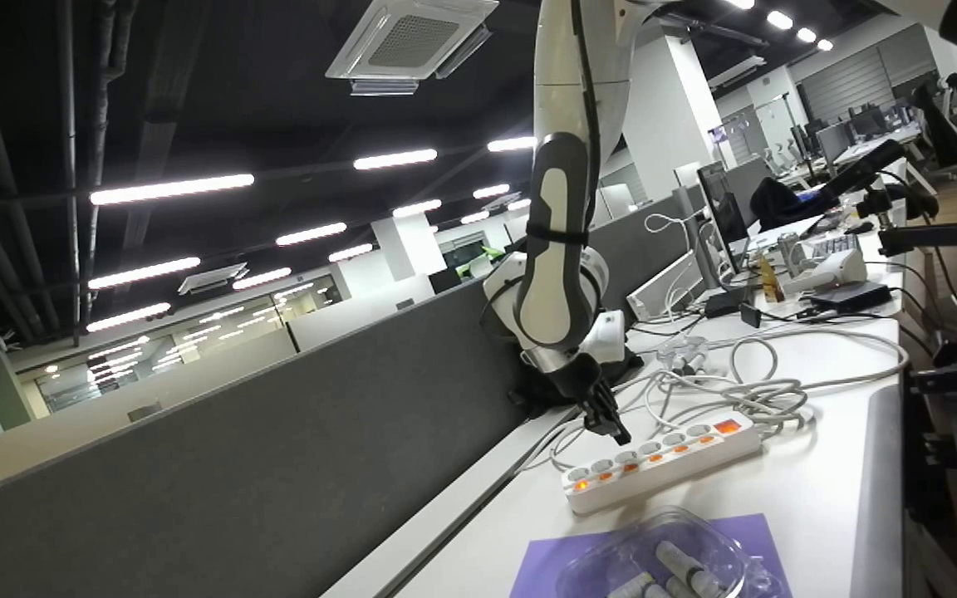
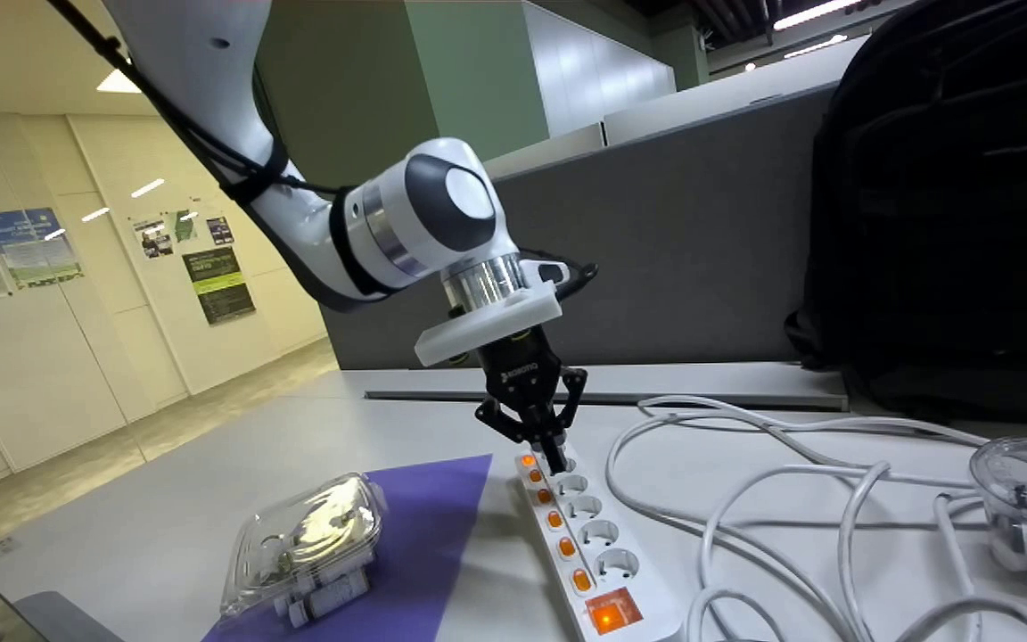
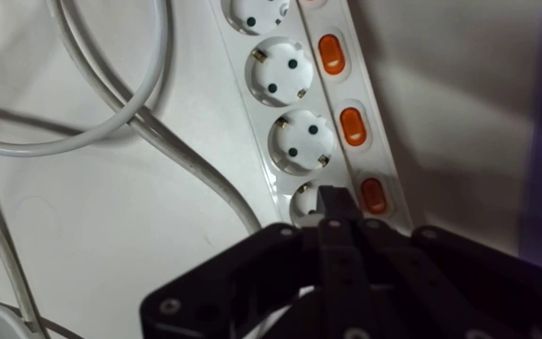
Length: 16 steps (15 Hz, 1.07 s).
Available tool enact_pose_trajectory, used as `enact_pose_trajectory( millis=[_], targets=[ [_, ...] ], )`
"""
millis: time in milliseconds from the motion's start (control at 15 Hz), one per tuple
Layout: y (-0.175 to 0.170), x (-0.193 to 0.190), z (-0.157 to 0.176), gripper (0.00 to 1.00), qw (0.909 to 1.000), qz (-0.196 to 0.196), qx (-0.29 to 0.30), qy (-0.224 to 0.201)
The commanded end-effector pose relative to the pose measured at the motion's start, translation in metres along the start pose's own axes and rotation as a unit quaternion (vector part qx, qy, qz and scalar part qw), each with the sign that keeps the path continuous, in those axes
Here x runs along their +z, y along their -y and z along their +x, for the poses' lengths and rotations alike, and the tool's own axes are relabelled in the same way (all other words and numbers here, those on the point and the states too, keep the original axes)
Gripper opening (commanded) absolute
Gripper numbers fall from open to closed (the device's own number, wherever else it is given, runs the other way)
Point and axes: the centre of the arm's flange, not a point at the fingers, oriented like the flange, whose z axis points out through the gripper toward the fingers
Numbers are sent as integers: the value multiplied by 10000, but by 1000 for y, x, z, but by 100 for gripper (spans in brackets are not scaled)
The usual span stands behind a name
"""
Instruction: Turn on the third switch from the left
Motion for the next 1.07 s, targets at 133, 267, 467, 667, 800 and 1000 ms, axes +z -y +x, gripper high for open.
enact_pose_trajectory(
  millis=[133, 267, 467, 667, 800, 1000],
  targets=[
    [10, 10, -4, 0, 9998, -116, -145, 62],
    [13, 12, -2, 0, 9996, -145, -214, 62],
    [17, 14, 2, 0, 9993, -149, -320, 91],
    [21, 18, 5, 0, 9990, -136, -400, 146],
    [24, 21, 7, 0, 9987, -138, -448, 178],
    [26, 25, 10, 0, 9984, -147, -498, 204]
  ],
)
